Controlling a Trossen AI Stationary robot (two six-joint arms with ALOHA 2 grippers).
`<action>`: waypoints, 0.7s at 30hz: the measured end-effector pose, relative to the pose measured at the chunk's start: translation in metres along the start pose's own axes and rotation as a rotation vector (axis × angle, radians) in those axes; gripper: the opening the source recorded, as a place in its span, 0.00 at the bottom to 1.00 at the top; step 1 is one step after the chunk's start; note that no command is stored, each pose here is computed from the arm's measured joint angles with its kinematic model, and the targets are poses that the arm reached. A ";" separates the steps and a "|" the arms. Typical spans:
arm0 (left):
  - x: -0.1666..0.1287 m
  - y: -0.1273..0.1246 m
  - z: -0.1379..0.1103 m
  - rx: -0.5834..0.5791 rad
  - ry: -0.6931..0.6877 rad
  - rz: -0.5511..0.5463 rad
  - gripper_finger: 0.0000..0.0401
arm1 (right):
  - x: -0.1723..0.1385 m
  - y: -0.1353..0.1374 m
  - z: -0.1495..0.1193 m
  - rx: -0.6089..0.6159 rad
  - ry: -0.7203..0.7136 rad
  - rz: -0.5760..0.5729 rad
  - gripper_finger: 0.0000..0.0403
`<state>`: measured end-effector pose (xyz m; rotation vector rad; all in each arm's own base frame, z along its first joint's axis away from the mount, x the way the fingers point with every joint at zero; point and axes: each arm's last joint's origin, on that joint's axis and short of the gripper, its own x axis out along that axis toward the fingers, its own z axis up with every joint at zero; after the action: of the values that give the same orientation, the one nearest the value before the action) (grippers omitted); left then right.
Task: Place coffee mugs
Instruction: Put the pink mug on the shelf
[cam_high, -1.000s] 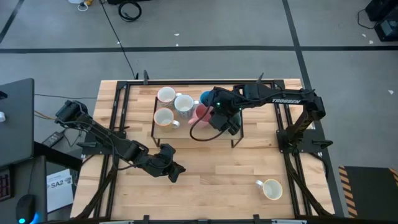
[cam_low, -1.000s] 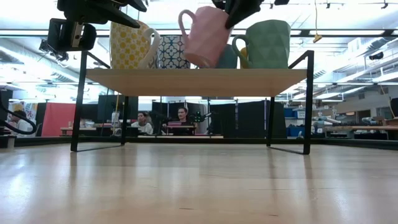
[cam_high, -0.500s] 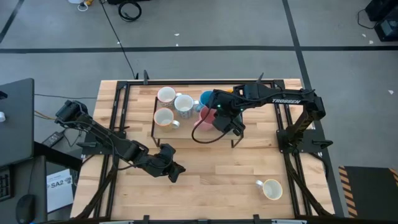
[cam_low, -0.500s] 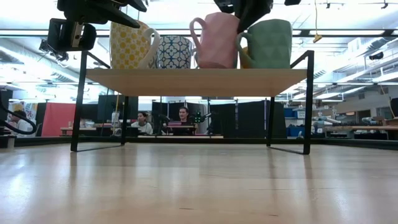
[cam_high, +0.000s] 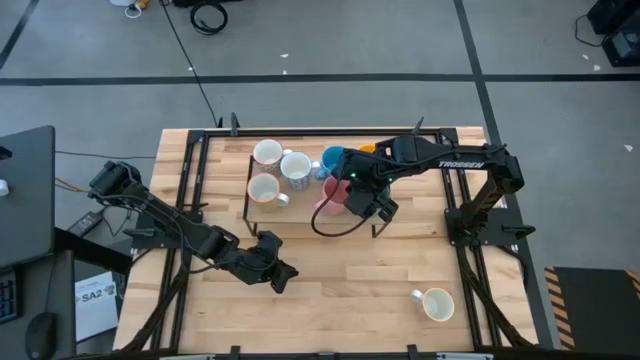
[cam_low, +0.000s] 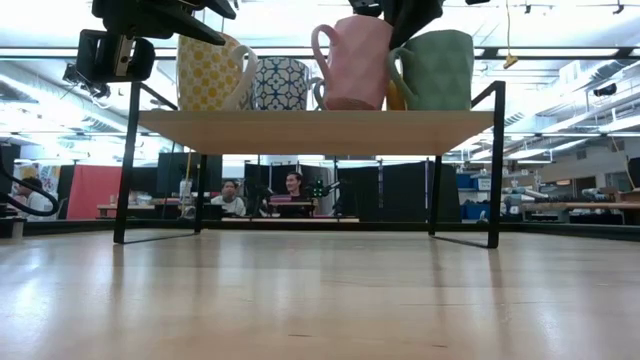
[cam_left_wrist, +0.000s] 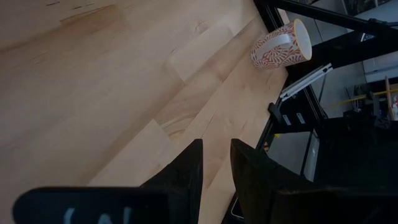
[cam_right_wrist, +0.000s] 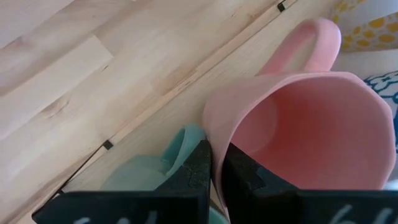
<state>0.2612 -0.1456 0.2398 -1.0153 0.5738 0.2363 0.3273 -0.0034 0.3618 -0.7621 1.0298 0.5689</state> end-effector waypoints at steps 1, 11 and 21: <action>0.000 0.000 0.000 0.000 0.000 0.000 0.22 | 0.000 0.000 0.000 0.000 0.000 0.000 0.07; 0.000 0.000 0.000 0.000 0.000 0.000 0.22 | 0.000 0.000 0.000 0.000 0.000 -0.002 0.11; 0.000 0.000 0.000 0.000 0.000 0.000 0.22 | 0.000 -0.002 0.002 -0.002 -0.017 -0.025 0.11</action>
<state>0.2612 -0.1456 0.2398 -1.0157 0.5739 0.2363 0.3300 -0.0036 0.3629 -0.7693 1.0030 0.5544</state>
